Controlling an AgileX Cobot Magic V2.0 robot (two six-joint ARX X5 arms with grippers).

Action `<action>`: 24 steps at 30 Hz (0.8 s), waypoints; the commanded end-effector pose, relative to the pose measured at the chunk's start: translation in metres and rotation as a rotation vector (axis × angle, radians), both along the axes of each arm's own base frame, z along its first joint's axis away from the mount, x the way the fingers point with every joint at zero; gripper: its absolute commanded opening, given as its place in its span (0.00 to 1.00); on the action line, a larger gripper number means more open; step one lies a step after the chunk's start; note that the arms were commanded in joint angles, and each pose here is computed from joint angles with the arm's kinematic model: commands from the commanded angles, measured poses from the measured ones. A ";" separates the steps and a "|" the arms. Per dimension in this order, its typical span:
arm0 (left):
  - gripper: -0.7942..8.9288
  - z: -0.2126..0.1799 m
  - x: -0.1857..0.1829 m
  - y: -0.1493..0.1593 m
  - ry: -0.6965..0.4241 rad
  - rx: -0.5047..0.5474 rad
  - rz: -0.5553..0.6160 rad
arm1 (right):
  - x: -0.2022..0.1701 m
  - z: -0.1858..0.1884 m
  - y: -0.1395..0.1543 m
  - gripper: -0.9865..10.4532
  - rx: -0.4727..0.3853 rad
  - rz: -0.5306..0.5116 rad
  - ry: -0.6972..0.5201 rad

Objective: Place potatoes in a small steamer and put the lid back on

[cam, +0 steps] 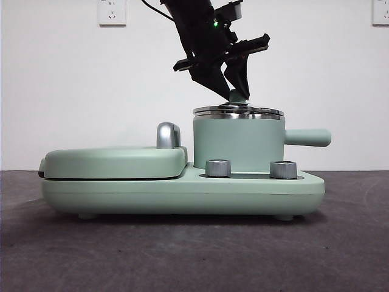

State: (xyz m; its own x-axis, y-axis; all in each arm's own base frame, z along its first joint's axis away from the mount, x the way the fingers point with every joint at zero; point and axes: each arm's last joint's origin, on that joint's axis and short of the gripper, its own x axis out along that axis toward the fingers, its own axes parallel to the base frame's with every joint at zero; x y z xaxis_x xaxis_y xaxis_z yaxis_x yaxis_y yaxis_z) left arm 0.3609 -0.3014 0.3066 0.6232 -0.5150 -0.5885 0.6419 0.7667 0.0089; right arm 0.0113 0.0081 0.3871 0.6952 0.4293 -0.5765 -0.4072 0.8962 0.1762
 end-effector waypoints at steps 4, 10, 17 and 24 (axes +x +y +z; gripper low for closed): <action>0.10 -0.006 0.006 -0.007 -0.034 0.024 -0.037 | -0.005 -0.004 -0.002 0.46 -0.025 -0.002 0.068; 0.10 -0.006 0.005 -0.008 -0.042 0.032 -0.085 | -0.005 -0.004 -0.002 0.46 -0.025 -0.002 0.068; 0.10 -0.015 0.006 -0.012 0.006 0.014 -0.151 | -0.005 -0.004 -0.002 0.46 -0.025 -0.002 0.068; 0.10 -0.015 0.005 -0.012 -0.009 0.023 -0.190 | -0.005 -0.004 -0.003 0.46 -0.027 -0.005 0.067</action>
State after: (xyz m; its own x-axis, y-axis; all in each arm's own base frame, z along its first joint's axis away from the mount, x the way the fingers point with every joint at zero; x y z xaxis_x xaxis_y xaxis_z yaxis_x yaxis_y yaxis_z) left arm 0.3650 -0.2999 0.3059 0.5679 -0.5859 -0.5781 0.7365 0.6754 0.0390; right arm 0.0113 0.0080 0.3870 0.6961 0.4272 -0.5769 -0.4056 0.8972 0.1749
